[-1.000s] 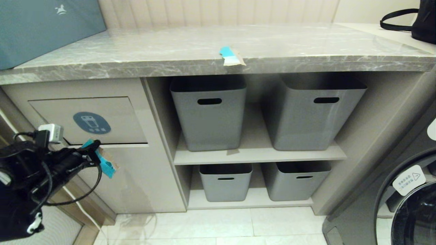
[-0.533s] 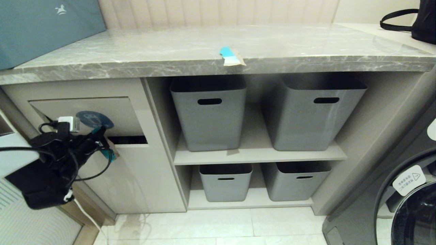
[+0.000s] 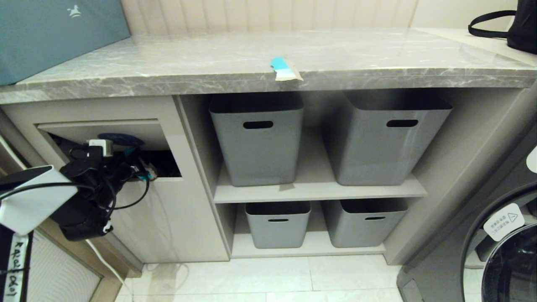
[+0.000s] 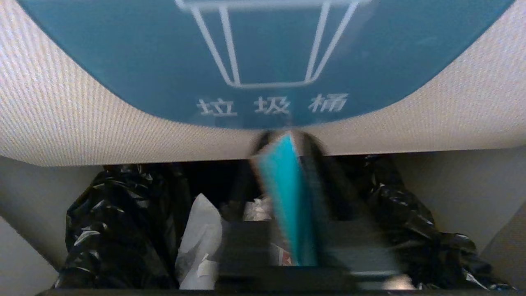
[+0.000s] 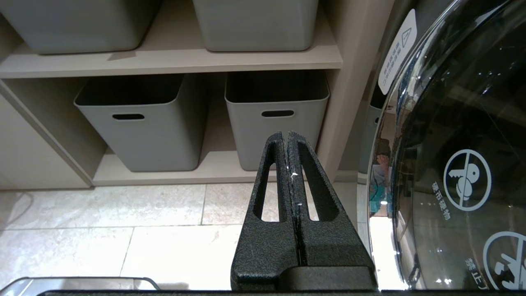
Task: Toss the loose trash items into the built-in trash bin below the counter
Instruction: Put the garbage in the trash can
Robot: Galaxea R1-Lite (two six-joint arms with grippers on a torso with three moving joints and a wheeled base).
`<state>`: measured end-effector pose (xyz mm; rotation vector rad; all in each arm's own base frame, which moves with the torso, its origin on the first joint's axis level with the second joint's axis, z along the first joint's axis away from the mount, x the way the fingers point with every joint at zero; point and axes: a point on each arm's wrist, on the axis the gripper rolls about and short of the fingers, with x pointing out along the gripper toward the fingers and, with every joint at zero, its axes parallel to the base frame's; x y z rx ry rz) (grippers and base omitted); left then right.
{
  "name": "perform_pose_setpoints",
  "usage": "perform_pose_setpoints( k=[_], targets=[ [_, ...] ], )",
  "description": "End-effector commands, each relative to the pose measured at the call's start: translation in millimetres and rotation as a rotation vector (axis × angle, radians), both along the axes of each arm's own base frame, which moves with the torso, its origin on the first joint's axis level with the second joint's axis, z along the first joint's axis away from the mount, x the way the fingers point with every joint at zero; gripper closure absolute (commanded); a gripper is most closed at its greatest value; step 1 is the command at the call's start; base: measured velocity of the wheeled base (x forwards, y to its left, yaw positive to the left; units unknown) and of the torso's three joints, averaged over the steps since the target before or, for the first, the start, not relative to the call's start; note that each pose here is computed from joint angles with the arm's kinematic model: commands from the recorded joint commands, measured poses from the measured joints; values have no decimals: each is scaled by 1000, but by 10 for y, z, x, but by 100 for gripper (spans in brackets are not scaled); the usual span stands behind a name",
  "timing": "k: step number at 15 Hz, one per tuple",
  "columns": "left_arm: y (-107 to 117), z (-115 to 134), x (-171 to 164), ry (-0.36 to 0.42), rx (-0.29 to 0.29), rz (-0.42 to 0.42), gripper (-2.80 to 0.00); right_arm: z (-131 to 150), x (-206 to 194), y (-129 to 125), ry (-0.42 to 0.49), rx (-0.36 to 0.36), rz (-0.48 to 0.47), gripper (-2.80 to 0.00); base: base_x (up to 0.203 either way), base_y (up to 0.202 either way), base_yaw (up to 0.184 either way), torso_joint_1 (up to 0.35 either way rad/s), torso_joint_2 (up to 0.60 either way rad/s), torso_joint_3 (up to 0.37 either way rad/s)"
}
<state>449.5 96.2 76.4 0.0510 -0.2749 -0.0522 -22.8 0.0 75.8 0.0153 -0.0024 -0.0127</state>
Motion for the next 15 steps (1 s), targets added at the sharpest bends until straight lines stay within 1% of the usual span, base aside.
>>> perform_pose_setpoints(
  k=[1,8,10,13,15],
  targets=[
    [-10,-33,23,-5,-1,-4,-280,-4,1,0,1,0,0,0,0,0,0,0,0,0],
    [-36,-9,0,-2,-2,-4,-280,-4,1,0,1,0,0,0,0,0,0,0,0,0],
    [-39,11,-28,1,-6,10,-280,-4,1,0,1,0,0,0,0,0,0,0,0,0],
    [-66,32,-141,32,-20,27,-280,-4,1,0,1,0,0,0,0,0,0,0,0,0],
    [-93,71,-277,62,-27,27,-280,-4,1,0,1,0,-1,0,0,0,0,0,0,0]
  ],
)
